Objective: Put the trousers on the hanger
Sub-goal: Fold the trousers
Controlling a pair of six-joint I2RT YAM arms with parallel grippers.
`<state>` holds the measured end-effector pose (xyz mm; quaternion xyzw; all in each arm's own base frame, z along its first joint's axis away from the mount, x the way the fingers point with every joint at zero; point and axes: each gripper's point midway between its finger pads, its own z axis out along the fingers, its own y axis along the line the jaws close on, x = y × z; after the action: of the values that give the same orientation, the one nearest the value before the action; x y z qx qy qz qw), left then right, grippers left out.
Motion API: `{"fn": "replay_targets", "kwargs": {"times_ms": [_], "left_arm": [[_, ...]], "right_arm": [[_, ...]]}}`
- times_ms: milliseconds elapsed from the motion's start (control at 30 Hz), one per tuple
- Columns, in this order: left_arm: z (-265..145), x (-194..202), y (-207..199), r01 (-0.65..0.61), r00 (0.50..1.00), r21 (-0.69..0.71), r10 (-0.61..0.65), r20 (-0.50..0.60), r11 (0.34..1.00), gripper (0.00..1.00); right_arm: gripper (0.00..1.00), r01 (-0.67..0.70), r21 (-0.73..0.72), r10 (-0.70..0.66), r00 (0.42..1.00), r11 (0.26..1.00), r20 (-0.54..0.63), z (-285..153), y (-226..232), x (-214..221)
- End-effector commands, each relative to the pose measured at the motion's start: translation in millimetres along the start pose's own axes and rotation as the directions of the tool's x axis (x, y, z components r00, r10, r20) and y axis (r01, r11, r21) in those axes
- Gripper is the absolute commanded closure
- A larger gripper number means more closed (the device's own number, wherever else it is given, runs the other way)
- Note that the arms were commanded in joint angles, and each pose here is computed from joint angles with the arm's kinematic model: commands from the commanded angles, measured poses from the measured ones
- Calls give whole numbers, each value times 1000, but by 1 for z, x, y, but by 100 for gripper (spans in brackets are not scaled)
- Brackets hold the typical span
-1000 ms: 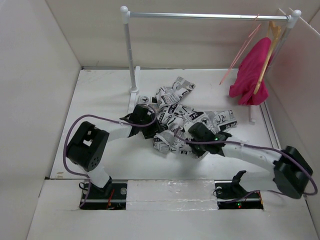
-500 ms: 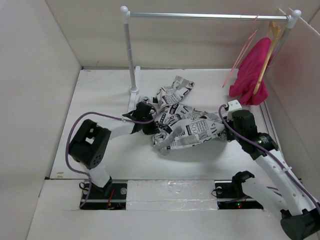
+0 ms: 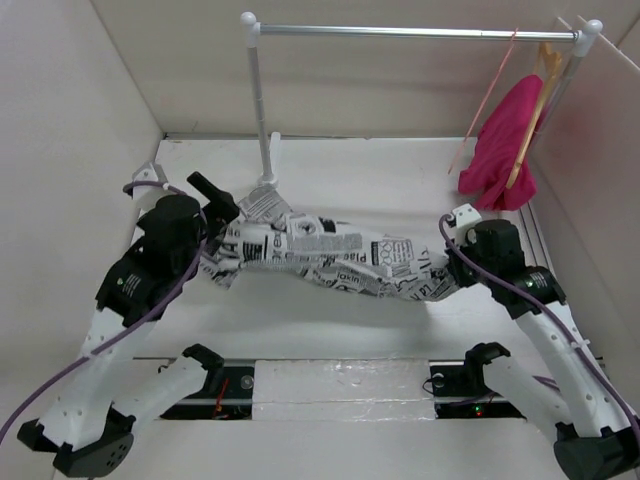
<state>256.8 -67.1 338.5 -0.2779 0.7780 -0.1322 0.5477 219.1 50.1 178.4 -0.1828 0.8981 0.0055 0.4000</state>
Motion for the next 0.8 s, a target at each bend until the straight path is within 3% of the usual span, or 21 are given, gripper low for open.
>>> {"fn": "replay_targets", "kwargs": {"times_ms": [0, 33, 100, 200, 233, 267, 300, 333, 367, 400, 467, 500, 533, 567, 600, 633, 700, 733, 767], "left_arm": [[-1, 26, 57, -191, 980, -205, 175, -97, 960, 1], [-1, 31, 63, -211, 975, -225, 188, -118, 951, 1], [7, 37, 79, -226, 973, -284, 200, -117, 932, 1], [27, 46, 84, -220, 974, -290, 192, -121, 932, 1], [46, 64, 85, -250, 961, -282, 203, -185, 926, 1], [47, 78, 87, -262, 951, -262, 202, -234, 929, 1], [56, 91, 91, -281, 938, -250, 209, -278, 926, 1], [73, 97, 104, -264, 939, -302, 172, -299, 916, 1], [82, 113, 105, -275, 915, -249, 174, -363, 929, 1], [93, 116, 106, -263, 910, -228, 163, -380, 938, 7], [123, 109, 103, -233, 918, -211, 144, -368, 949, 15], [133, 104, 100, -243, 922, -220, 154, -355, 945, 15], [148, 114, 107, -279, 903, -254, 163, -397, 926, 14], [159, 98, 93, -280, 912, -244, 178, -370, 929, 13], [169, 95, 90, -323, 898, -226, 222, -381, 919, 8], [185, 113, 95, -372, 863, -233, 242, -444, 899, 6], [206, 104, 82, -395, 853, -218, 268, -449, 892, 4], [220, 122, 92, -412, 824, -223, 256, -506, 884, 4], [229, 119, 81, -386, 825, -187, 248, -508, 903, 4]], "right_arm": [[100, 29, -170, -49, 992, 985, -117, -6, 31, 34], [100, 53, -283, -90, 989, 958, -120, -6, 54, 43], [100, 90, -346, -138, 984, 934, -115, -11, 73, 46], [100, 226, -460, -311, 943, 859, -116, -18, 109, 54], [100, 287, -534, -427, 890, 795, -158, -19, 126, 69], [100, 311, -549, -444, 887, 776, -126, -24, 132, 63], [92, 318, -578, -512, 834, 751, -206, -21, 133, 76], [75, 328, -597, -536, 818, 732, -207, -22, 137, 76], [53, 343, -609, -549, 815, 715, -186, -24, 141, 70], [21, 356, -593, -547, 818, 723, -176, -25, 137, 63], [7, 378, -465, -493, 857, 800, -150, -19, 112, 36], [6, 344, -372, -410, 905, 862, -114, -12, 87, 12], [6, 308, -345, -360, 928, 887, -99, -7, 75, 2], [6, 267, -314, -306, 949, 911, -79, 0, 62, -8], [6, 178, -238, -195, 980, 955, -51, 21, 36, -17], [6, 127, -272, -143, 989, 954, -40, 36, 36, -17], [6, 67, -287, -56, 997, 956, 44, 65, 28, -32], [7, 6, -378, 4, 1000, 926, 25, 78, 31, -24], [7, -12, -400, 26, 999, 916, 28, 84, 32, -25]]}}
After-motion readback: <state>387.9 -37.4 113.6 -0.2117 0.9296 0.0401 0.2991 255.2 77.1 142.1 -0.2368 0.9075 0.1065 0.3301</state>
